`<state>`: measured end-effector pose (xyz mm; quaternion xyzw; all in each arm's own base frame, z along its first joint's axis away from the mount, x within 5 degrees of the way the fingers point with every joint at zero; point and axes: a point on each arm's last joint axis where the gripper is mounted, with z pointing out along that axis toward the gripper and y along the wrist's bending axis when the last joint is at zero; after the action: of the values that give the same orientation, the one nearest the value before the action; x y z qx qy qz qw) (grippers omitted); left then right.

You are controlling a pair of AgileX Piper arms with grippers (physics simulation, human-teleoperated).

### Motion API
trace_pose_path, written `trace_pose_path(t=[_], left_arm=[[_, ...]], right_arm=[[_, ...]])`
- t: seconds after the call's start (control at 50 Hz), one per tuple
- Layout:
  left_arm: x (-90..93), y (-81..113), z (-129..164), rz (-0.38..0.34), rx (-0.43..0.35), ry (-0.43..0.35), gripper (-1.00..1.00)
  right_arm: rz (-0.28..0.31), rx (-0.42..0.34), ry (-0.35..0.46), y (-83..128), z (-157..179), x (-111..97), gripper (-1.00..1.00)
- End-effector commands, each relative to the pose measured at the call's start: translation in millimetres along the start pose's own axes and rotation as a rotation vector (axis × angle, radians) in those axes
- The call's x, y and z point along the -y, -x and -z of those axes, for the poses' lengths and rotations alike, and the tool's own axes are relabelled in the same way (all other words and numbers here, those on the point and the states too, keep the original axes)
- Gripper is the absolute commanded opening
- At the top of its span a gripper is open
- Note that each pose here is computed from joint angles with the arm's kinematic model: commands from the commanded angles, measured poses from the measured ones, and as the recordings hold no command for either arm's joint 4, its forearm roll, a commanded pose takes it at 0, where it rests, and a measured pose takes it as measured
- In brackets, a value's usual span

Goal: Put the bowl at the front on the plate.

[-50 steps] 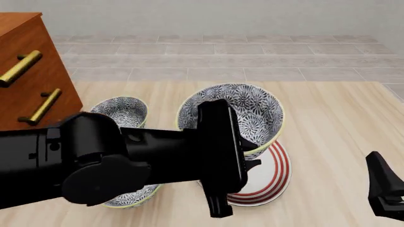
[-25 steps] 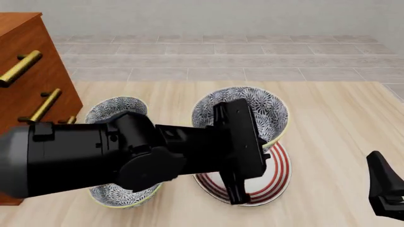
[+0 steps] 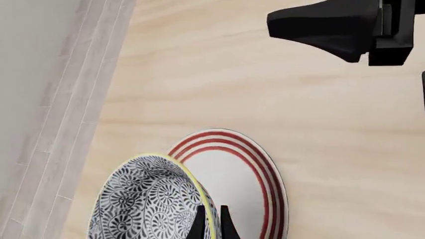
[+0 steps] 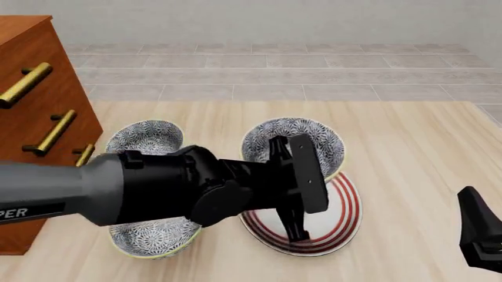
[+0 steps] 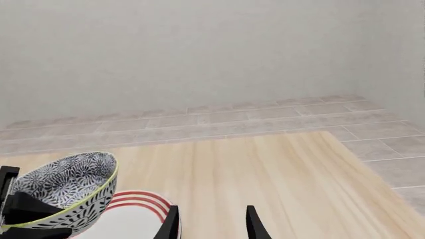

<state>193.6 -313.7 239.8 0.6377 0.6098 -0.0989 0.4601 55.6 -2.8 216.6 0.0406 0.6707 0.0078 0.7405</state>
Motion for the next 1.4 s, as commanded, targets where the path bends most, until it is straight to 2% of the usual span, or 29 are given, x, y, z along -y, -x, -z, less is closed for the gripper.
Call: trace_pose_path(t=[0.02, 0.34, 0.64, 0.84, 1.2, 1.4], left_arm=[[-3.1, -11.7, -17.4, -0.020, -0.032, 0.003, -1.00], [0.5, -18.9, -28.9, 0.010, -0.065, -0.017, -1.00], [12.3, -9.9, -31.7, 0.049, -0.069, -0.054, -1.00], [9.9, -5.9, -35.5, 0.101, -0.092, -0.065, -1.00], [15.5, -8.8, -43.7, 0.123, -0.117, -0.085, -1.00], [20.6, -17.2, -51.1, 0.123, -0.130, -0.092, -1.00]], right_arm=[[-0.003, 0.003, -0.003, 1.0, 0.1, 0.1, 1.00], [-0.004, 0.004, -0.003, 0.9, 0.1, 0.1, 1.00], [-0.005, 0.006, -0.004, 1.7, 0.1, 0.1, 1.00], [-0.005, 0.004, -0.002, 0.1, 0.0, 0.1, 1.00], [-0.007, 0.004, -0.002, 0.4, 0.0, 0.1, 1.00], [-0.008, 0.006, -0.005, -0.7, -0.1, 0.3, 1.00]])
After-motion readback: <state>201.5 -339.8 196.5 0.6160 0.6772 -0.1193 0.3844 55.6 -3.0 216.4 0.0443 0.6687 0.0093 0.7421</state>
